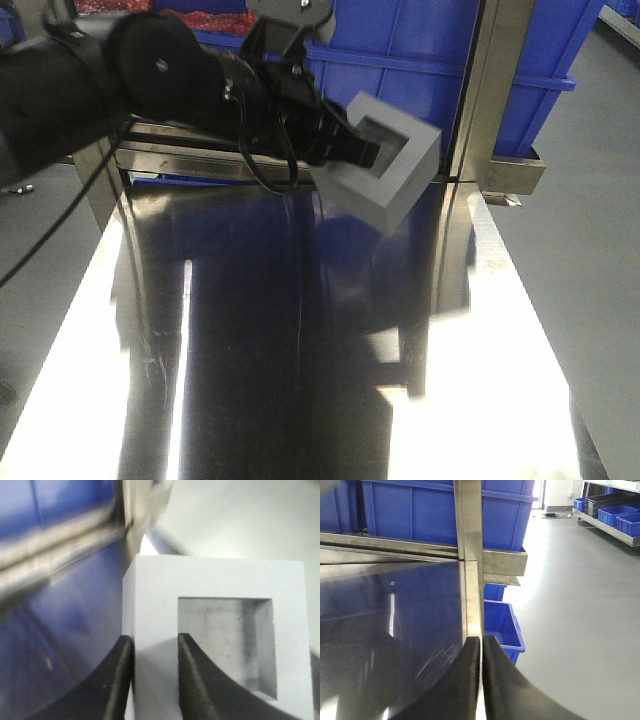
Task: Sort gray base to blue bin
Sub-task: 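Lift the gray block with the left gripper and raise it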
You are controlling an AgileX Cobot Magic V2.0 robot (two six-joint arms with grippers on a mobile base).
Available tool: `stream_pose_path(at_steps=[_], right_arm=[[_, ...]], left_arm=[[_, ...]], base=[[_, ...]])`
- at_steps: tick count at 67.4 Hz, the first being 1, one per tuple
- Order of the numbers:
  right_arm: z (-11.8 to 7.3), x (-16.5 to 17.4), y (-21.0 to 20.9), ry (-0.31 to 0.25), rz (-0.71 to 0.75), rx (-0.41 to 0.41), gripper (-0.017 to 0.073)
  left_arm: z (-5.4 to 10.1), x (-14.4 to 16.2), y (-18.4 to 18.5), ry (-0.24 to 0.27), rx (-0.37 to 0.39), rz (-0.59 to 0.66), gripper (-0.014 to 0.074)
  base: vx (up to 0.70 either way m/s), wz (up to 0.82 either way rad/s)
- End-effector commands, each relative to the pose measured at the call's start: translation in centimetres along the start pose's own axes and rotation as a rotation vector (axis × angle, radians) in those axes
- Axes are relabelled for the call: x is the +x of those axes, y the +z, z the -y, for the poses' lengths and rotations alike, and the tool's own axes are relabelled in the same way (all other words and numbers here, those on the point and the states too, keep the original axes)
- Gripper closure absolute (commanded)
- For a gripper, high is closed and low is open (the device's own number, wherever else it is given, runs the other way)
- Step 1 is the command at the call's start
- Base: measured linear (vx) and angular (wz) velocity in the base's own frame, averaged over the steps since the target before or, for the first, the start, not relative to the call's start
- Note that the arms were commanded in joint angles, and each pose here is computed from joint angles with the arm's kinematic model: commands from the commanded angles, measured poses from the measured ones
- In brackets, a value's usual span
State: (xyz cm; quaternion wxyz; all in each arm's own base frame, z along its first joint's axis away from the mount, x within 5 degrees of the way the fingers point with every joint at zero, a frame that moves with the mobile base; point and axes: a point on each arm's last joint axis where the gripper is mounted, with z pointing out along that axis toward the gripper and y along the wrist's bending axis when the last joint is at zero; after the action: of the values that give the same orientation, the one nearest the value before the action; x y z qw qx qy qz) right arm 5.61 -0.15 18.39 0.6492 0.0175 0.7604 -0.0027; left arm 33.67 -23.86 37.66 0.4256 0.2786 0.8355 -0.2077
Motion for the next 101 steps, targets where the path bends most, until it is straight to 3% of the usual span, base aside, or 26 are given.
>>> stream_pose_path(at_steps=[1,11,23,46,63,74,101], right_arm=[[0.0,-0.5,0.1,-0.018,0.052,0.004,0.0564],[0.0,-0.5,0.1,-0.018,0.052,0.004,0.0564],[0.0,-0.5,0.1,-0.018,0.052,0.004,0.0564],[0.0,-0.5,0.1,-0.018,0.052,0.004,0.0564],[0.0,-0.5,0.1,-0.018,0.052,0.004,0.0564],[0.0,-0.5,0.1,-0.018,0.052,0.004,0.0564],[0.0,-0.5,0.1,-0.018,0.052,0.004,0.0564]], left_arm=[[1.6,-3.7,-5.7,0.044,-0.003,0.248,0.0602],[2.5,-4.3,-9.2,0.056,0.004,0.331,0.0602],[2.5,-2.2,-12.0,0.044,-0.022,0.427,0.0602],[2.0,6.9,-15.4,0.015,-0.077,0.499,0.0602],[1.6,13.4,-20.0,-0.025,-0.123,0.729,0.0602],[1.6,17.2,-21.8,-0.024,-0.13,0.786,0.0602],[1.8,18.7,-24.3,-0.02,-0.122,0.879,0.0602]], base=[[0.0,0.0],[0.0,0.0],[0.0,0.0],[0.0,0.0],[0.0,0.0],[0.0,0.0],[0.0,0.0]])
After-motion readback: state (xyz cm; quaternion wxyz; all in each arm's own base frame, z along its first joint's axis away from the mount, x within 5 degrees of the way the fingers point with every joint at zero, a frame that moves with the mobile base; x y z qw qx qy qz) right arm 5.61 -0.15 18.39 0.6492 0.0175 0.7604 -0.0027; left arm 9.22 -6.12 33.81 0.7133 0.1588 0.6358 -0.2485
